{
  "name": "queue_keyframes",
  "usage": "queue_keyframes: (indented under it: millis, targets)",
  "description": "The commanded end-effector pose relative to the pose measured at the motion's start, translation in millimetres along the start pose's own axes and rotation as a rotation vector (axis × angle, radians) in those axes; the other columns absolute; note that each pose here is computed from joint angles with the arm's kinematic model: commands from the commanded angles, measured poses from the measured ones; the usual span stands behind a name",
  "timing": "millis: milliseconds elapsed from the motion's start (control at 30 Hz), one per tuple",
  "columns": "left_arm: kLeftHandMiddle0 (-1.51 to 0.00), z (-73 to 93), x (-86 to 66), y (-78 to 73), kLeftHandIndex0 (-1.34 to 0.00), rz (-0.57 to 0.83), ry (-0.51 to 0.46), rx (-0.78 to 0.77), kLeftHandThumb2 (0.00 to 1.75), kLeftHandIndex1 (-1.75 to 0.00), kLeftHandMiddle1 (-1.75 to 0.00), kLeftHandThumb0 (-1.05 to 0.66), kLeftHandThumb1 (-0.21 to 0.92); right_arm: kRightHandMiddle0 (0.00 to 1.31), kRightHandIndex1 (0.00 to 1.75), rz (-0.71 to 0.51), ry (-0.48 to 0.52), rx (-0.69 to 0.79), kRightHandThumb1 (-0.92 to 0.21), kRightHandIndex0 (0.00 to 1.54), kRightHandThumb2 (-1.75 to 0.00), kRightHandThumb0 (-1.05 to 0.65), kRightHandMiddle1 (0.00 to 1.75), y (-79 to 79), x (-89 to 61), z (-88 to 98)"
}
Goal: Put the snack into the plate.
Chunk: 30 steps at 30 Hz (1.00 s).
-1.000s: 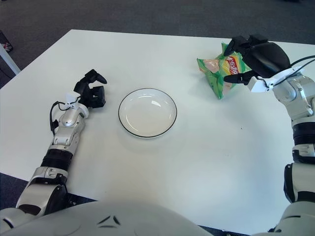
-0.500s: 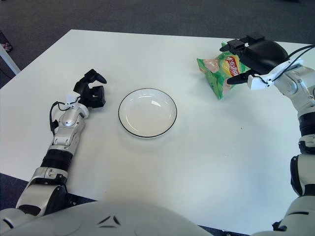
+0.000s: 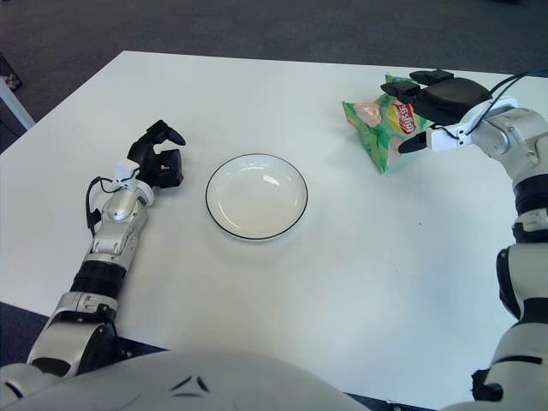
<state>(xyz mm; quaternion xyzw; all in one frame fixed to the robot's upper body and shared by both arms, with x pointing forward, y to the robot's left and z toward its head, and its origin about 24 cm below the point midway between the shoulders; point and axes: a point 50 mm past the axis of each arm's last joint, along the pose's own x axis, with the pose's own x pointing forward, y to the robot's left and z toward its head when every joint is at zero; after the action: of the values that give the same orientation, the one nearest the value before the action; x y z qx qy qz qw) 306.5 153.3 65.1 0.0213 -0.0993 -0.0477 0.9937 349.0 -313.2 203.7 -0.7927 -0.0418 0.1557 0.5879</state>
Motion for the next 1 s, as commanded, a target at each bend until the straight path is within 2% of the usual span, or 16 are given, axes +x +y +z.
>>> queue_keyframes:
  millis: [0, 367, 967]
  targets:
    - [-1.23, -56.6, -48.8, -12.2, -0.56, 0.024, 0.25, -0.064, 1.23, -1.75, -1.75, -0.46, 0.38, 0.0, 0.0, 0.02, 0.007, -0.038, -0.83, 0.0, -0.18, -1.05, 0.0, -6.9, 5.0, -1.8]
    - [-1.23, -56.1, -49.4, -11.9, -0.55, 0.023, 0.238, -0.072, 1.21, -1.75, -1.75, -0.45, 0.4, 0.0, 0.0, 0.08, 0.031, -0.078, -0.79, 0.0, -0.14, -1.05, 0.0, 2.6, 14.4, 0.3]
    - [-1.23, -55.9, -50.6, -10.6, -0.53, 0.032, 0.235, -0.071, 1.19, -1.75, -1.75, -0.45, 0.42, 0.0, 0.0, 0.106, 0.063, -0.145, -0.81, 0.0, -0.13, -1.05, 0.0, 18.1, 26.3, 6.3]
